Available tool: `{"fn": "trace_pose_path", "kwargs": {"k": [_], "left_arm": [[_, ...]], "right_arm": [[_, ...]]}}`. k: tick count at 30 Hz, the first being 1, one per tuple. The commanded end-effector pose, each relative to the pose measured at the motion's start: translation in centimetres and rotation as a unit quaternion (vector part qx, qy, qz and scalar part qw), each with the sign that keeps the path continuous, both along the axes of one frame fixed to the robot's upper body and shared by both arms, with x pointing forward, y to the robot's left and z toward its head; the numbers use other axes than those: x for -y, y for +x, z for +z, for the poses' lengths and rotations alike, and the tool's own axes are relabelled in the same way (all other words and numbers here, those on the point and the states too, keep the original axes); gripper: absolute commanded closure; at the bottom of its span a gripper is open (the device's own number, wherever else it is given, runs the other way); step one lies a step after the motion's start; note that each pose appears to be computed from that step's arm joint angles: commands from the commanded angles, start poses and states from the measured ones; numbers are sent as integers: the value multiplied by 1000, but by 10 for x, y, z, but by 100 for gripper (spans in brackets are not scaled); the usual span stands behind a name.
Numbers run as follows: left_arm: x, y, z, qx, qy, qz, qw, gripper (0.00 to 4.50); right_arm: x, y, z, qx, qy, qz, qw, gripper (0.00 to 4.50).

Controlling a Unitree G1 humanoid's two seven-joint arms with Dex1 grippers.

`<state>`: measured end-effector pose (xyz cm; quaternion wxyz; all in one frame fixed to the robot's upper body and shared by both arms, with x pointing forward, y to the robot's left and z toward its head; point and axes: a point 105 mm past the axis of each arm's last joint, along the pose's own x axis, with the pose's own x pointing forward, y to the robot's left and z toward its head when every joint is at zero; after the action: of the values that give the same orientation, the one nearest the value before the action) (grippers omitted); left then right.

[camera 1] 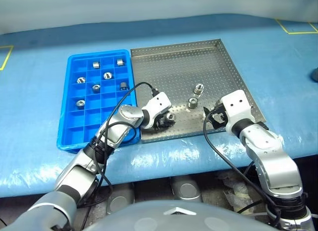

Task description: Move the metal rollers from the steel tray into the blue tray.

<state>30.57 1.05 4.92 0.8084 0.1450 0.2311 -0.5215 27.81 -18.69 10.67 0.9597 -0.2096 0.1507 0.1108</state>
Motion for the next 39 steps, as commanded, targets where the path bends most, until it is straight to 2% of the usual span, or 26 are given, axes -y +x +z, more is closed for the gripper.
{"fn": "trace_pose_path", "kwargs": {"k": [1, 3, 7, 9, 12, 15, 20, 24, 27, 31, 39], "left_arm": [[-3, 3, 13, 4, -42, 20, 999, 216], [-6, 6, 25, 11, -75, 29, 997, 216], [-32, 10, 82, 47, -195, 51, 978, 216], [-55, 16, 98, 71, -208, 85, 972, 216], [-88, 24, 107, 105, -172, 141, 969, 216], [-85, 18, 99, 90, -158, 131, 975, 216], [-38, -1, 80, 54, -156, 46, 985, 216], [-14, -9, 69, 31, -151, 4, 988, 216], [2, -12, 51, 27, -104, -25, 994, 216], [12, -14, 32, 23, -60, -55, 996, 216], [14, -4, -1, 23, 5, -39, 999, 216]], "right_arm": [[-5, 2, 12, 27, -1, 13, 1000, 0], [-8, 2, 11, 25, 0, 20, 999, 0], [-30, 4, 15, 29, 18, 74, 997, 0], [-40, 4, 15, 29, 29, 98, 994, 0], [-48, 5, 13, 24, 28, 119, 992, 0], [-54, 10, 11, 22, 29, 133, 990, 0], [-47, 18, 15, 33, 19, 112, 993, 0], [-35, 15, 15, 31, 1, 88, 996, 0], [-17, 10, 17, 33, -11, 50, 998, 0], [12, 7, 19, 36, -32, -24, 999, 0], [9, 2, 22, 44, -24, -26, 998, 0]]}}
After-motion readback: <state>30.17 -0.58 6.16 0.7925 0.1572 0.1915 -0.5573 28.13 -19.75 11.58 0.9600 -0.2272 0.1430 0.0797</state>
